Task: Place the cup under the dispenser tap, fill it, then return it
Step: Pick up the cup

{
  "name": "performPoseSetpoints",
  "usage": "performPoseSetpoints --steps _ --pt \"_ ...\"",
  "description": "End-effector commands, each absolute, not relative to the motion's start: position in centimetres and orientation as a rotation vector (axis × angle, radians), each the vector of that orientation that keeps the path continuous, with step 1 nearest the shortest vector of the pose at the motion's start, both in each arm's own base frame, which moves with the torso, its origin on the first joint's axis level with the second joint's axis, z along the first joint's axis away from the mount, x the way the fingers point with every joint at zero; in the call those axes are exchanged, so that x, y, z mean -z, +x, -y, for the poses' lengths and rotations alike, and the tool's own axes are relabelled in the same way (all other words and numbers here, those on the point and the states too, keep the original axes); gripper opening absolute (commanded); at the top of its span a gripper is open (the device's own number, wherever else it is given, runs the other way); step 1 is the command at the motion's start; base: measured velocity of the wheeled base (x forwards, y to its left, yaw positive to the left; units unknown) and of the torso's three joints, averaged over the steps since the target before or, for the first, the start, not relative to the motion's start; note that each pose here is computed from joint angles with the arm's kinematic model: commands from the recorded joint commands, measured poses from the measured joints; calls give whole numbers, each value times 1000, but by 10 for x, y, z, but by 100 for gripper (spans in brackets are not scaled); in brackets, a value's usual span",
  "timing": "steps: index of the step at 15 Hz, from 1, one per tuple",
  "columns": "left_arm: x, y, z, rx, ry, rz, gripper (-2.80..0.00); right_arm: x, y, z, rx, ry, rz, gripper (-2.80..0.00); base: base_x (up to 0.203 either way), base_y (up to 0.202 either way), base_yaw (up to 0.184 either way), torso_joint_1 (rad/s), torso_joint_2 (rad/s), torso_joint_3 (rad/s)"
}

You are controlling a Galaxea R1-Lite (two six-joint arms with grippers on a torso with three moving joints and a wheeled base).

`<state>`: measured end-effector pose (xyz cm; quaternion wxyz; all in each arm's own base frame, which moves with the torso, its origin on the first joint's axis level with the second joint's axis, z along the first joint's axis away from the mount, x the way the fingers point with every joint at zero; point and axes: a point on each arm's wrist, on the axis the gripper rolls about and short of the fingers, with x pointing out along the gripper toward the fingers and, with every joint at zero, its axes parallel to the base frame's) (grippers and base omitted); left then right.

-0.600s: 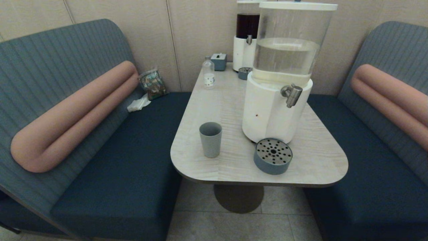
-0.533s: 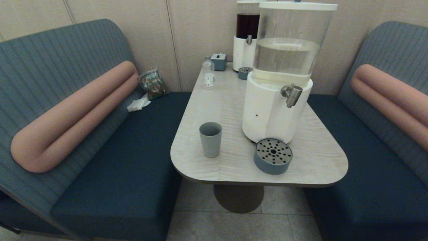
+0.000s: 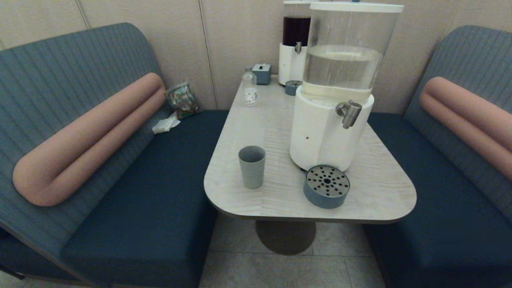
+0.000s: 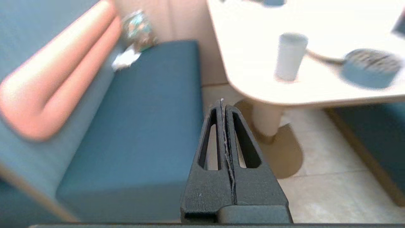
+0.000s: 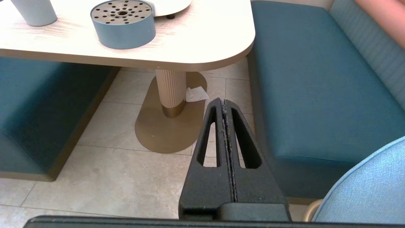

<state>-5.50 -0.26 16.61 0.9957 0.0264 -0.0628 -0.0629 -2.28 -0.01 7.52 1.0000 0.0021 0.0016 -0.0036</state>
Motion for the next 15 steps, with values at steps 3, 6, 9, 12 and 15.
performPoseSetpoints --steps 3,6,9,12,15 --pt "-218 -15 3 143 46 21 -280 -75 -23 0 8 5 -5 -280 0 0 0 0 0 0" --pt "-246 51 3 149 42 -38 -280 -75 -23 0 8 5 -5 -280 0 0 0 0 0 0" --pt "-249 122 4 180 39 -92 -280 -75 -23 0 8 5 -4 -280 0 0 0 0 0 0" --pt "-227 188 6 237 29 -171 -280 -75 -23 0 8 5 -5 -280 0 0 0 0 0 0" --pt "-187 251 7 266 17 -239 -280 -75 -23 0 6 5 -5 -280 0 0 0 0 0 0"
